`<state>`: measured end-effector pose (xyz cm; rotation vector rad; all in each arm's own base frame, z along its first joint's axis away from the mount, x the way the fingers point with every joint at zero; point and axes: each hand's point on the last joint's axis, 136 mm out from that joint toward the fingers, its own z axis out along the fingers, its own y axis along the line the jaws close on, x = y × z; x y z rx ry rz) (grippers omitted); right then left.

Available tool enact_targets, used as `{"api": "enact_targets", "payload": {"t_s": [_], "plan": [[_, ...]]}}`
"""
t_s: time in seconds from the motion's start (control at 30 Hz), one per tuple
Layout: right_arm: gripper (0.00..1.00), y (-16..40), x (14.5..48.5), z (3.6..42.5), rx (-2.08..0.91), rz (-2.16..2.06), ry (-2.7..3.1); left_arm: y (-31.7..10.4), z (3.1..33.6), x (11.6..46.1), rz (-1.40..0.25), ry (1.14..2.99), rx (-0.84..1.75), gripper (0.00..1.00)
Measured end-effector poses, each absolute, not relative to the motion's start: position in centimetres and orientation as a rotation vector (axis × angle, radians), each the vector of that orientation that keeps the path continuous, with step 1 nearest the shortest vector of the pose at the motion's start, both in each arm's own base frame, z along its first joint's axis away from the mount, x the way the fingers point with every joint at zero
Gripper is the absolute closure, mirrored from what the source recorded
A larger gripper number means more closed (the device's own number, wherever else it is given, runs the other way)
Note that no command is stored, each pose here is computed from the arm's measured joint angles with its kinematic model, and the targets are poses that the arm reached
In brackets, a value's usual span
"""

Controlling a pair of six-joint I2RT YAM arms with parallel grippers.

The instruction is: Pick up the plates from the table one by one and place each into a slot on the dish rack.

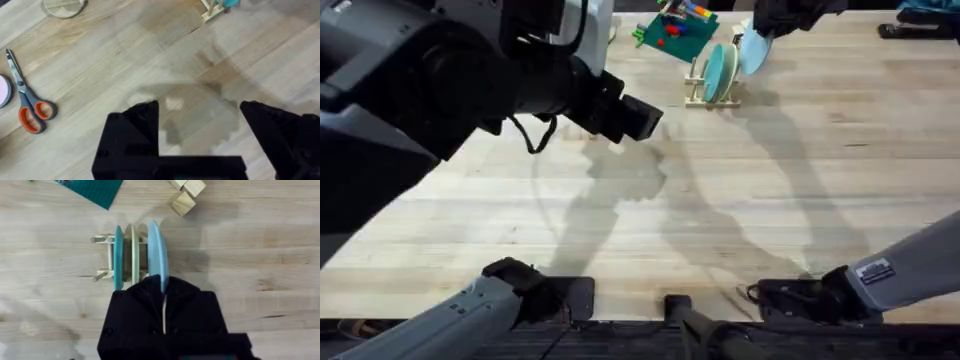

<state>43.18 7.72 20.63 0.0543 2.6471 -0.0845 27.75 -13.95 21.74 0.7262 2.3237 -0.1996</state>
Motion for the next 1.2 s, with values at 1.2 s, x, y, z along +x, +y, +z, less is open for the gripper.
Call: {"api": "enact_targets", "payload": {"t_s": [1.2], "plan": [[0.836,8.7,43.9,16.3,0.061,-0.110,2.740,-14.0,21.7,27.7,-0.200,2.324,0.726,0.007]]}}
